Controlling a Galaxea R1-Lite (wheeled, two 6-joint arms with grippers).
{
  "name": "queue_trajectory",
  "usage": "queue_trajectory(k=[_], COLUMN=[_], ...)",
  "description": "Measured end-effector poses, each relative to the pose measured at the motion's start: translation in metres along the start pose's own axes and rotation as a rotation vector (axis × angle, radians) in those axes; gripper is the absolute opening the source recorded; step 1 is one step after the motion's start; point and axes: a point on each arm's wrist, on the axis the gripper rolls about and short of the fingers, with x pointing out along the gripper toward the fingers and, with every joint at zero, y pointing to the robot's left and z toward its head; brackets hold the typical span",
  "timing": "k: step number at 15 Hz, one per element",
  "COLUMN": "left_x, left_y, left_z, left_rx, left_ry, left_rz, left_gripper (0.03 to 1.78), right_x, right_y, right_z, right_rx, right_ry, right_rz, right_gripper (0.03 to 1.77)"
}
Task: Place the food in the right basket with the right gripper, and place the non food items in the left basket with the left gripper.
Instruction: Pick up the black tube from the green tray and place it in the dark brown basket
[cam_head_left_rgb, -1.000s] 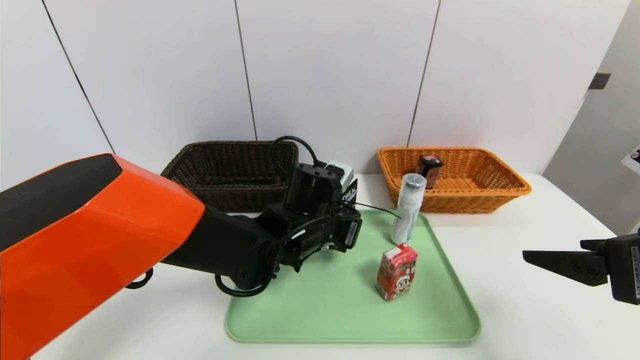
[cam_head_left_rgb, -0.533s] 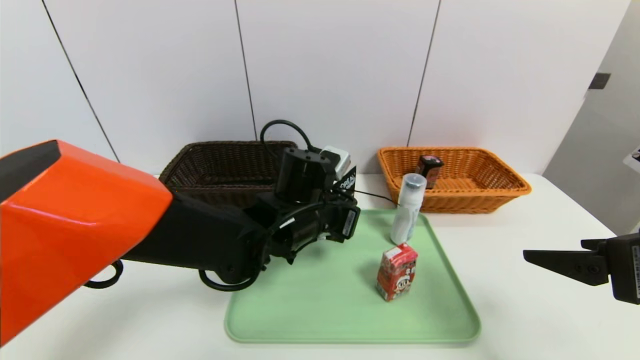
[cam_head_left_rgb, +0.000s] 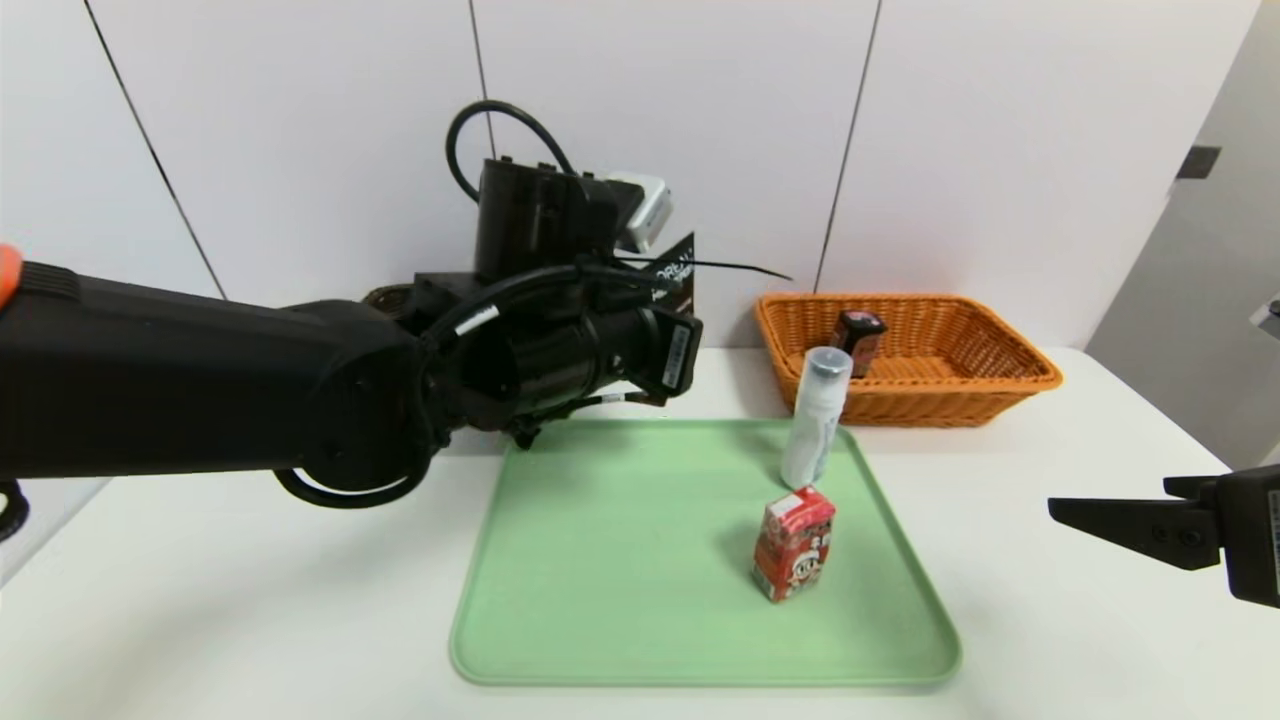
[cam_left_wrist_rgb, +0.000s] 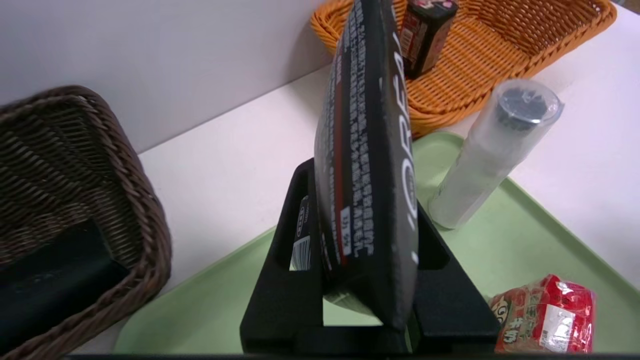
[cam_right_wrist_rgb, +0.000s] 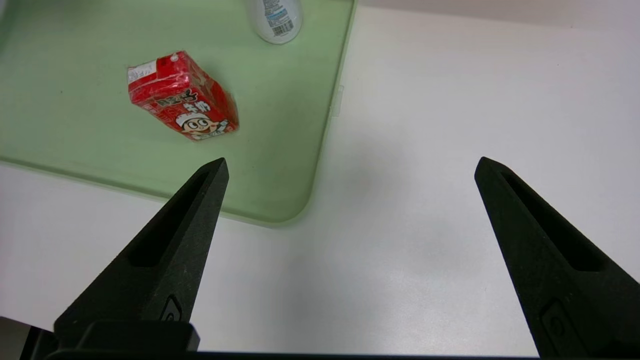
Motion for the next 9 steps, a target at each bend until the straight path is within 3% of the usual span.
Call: queue_trajectory(k=[5,9], left_x=[-0.014,-0.02], left_y=[0.054,0.106], left_z=[0.04,0.048], left_rx=[-0.032,-0.049], left_ry=[-0.028,-0.011], left_rz=[0.139,0.276], left_gripper=[0.37,0.37], right_x=[0.0,0.0], right_y=[0.0,0.0], right_z=[0.001,0.001], right_rx=[0.0,-0.002], right_ry=[-0.005,-0.004], right_rz=[0.001,0.0], right_gripper=[1.7,1.7])
